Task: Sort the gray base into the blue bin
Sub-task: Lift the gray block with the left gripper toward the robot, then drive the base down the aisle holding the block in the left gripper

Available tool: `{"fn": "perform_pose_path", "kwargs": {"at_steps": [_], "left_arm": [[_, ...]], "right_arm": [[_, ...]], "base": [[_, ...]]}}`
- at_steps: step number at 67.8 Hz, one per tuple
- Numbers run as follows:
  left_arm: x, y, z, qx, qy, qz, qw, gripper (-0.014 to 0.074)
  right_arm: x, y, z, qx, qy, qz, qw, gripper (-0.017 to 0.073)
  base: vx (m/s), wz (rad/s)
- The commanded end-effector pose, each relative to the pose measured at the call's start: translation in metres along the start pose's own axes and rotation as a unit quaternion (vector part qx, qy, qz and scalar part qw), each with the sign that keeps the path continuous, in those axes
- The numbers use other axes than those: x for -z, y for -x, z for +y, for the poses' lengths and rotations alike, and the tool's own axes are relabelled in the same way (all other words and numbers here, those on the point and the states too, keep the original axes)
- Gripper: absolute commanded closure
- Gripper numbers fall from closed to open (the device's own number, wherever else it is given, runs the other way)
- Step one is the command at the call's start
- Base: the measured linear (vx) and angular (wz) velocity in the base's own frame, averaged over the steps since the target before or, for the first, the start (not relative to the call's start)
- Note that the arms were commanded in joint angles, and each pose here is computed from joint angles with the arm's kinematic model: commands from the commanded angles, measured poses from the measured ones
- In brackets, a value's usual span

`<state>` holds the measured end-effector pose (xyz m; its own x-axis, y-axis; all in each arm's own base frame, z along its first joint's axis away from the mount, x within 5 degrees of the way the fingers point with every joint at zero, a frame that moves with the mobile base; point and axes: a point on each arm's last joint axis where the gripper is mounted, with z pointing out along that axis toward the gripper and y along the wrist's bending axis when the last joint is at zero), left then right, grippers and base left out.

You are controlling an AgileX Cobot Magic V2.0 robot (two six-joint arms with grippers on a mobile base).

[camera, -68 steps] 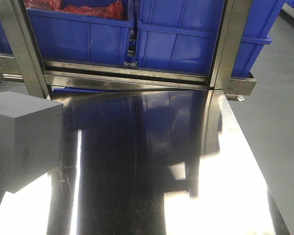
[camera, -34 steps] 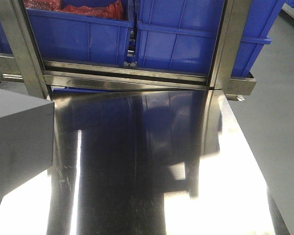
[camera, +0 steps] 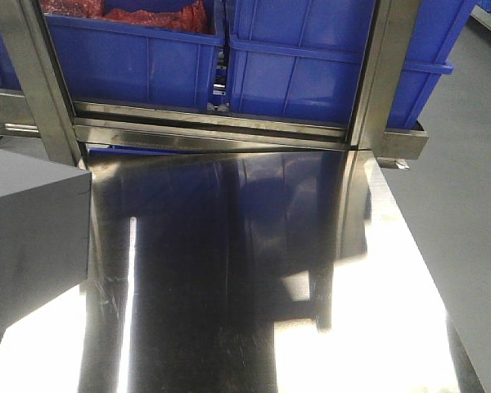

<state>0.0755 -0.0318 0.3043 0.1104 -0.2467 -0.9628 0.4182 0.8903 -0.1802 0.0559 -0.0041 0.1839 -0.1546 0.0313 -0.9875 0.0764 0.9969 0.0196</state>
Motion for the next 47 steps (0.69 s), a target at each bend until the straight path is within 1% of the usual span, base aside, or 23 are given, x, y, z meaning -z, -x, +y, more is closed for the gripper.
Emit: {"fn": "perform_pose_path", "kwargs": {"at_steps": [1, 32, 47], "left_arm": [[-0.0003, 0.0199, -0.0019, 0.011, -0.003, -0.066, 0.998, 0.0601], [-0.0003, 0.0199, -0.0019, 0.011, -0.003, -0.066, 0.998, 0.0601], [-0.0003, 0.0199, -0.0019, 0.011, -0.003, -0.066, 0.998, 0.0601]], "right_arm": [[-0.0013, 0.0053, -0.0004, 0.009, -0.003, -0.027, 1.0, 0.0564], [-0.0013, 0.0053, -0.0004, 0.009, -0.003, -0.027, 1.0, 0.0564], [-0.0013, 0.0053, -0.0004, 0.009, -0.003, -0.027, 1.0, 0.0564]], "base": [[0.0, 0.0], [0.0, -0.01], [-0.07, -0.27]]}}
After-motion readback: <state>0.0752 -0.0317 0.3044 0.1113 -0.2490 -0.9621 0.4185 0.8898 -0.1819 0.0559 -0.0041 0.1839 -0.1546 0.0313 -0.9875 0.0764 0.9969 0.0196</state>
